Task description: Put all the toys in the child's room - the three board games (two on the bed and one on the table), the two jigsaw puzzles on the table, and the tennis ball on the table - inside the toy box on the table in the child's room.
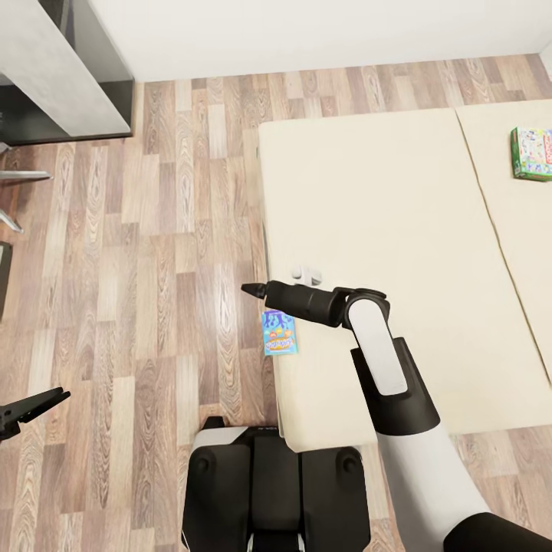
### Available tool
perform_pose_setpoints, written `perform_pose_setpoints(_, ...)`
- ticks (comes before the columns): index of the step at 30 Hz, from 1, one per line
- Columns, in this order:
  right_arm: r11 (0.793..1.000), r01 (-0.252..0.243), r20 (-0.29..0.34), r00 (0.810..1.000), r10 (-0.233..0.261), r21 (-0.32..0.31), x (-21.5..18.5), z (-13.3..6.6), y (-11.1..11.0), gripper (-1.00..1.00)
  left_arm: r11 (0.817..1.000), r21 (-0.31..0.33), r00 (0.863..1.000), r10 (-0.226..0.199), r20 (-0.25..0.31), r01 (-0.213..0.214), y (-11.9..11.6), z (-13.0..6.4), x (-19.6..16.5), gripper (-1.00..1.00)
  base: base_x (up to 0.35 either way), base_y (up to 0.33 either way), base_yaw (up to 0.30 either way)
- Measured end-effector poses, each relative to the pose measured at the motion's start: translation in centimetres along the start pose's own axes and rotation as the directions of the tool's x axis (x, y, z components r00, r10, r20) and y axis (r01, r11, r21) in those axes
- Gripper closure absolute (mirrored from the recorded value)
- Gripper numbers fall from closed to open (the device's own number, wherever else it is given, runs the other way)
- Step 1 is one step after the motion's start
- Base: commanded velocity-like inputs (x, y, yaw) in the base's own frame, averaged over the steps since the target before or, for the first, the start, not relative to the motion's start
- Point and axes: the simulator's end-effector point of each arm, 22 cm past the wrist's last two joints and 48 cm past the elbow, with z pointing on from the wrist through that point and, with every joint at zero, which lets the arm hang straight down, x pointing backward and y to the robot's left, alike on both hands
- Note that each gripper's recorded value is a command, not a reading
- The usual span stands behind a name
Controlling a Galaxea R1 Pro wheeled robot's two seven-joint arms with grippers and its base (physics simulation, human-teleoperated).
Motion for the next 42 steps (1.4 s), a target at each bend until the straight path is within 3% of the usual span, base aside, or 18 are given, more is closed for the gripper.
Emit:
perform_pose_setpoints(28, 1.000, 0.015, -0.010, 1.000, -0.015, -0.006, 0.5, 0.1, 0.7, -1.00, 1.000, -0.001, 1.000, -0.012, 0.006, 0.012, 0.3, -0.3, 0.1, -1.00, 0.000, 0.000, 0.000)
perform_pose_setpoints(42, 0.999, 0.038, -0.020, 0.999, -0.038, -0.017, 1.5, -0.1, 2.2, -1.00, 1.000, 0.008, 1.000, -0.011, 0.018, 0.010, -0.1, -0.6, -0.2, -1.00, 0.000, 0.000, 0.000)
